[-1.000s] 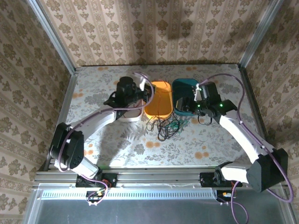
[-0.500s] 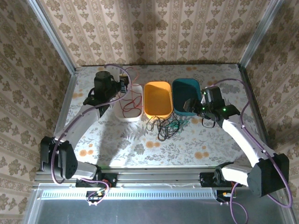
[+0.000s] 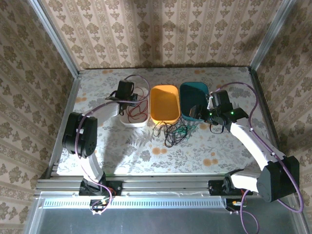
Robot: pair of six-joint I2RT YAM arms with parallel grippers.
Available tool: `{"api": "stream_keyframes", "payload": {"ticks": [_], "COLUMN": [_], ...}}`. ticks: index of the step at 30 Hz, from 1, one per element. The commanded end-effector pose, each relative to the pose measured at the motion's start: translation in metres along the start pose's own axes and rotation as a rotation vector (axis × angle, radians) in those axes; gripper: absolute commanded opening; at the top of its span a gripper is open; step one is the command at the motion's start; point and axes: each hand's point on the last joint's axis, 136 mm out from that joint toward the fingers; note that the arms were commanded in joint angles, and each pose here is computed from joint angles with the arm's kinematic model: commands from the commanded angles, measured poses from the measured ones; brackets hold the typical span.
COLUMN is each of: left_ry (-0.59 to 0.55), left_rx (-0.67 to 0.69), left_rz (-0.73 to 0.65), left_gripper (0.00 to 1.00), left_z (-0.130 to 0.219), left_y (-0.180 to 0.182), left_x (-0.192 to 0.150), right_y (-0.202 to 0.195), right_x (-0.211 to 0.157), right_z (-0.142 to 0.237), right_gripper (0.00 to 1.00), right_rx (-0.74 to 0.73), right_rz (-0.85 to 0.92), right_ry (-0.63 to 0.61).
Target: Untangle the cables
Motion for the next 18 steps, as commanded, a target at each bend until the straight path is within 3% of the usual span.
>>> {"api": "stream_keyframes", "payload": {"ticks": [1,12,18], "left_ry": [0.043,0.199,0.282], "left_rx": [0.098,0.192,0.211], "left_rz": [-0.130,-0.119,-0.178], "left_gripper": [0.00,0.00,0.00], "left_z": [0.003,-0.018,-0.033], "left_y": [0.002,0.023,0.023], "left_x": [0.005,-0.011,-0.022], "right_y": [0.004,0.005,0.003], "right_x": [-0.005,-0.007,-0.008], "right_z": [0.001,-0.003,-0.001], "right_gripper": [0.75,0.75,0.75], "right_rx": [0.004,-0.003,-0.011], "right_rz": [0.026,0.040,0.047], "right_ry": [0.031,0.052,0.050]}}
Point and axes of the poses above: each hand's point on the last joint's axis, 136 mm out from that joint toward the fingers, its own z axis back along the fingers, its own y axis along the line the jaws close on, x = y × z, and after that the axes turned 6 degrees about -z, right-handed
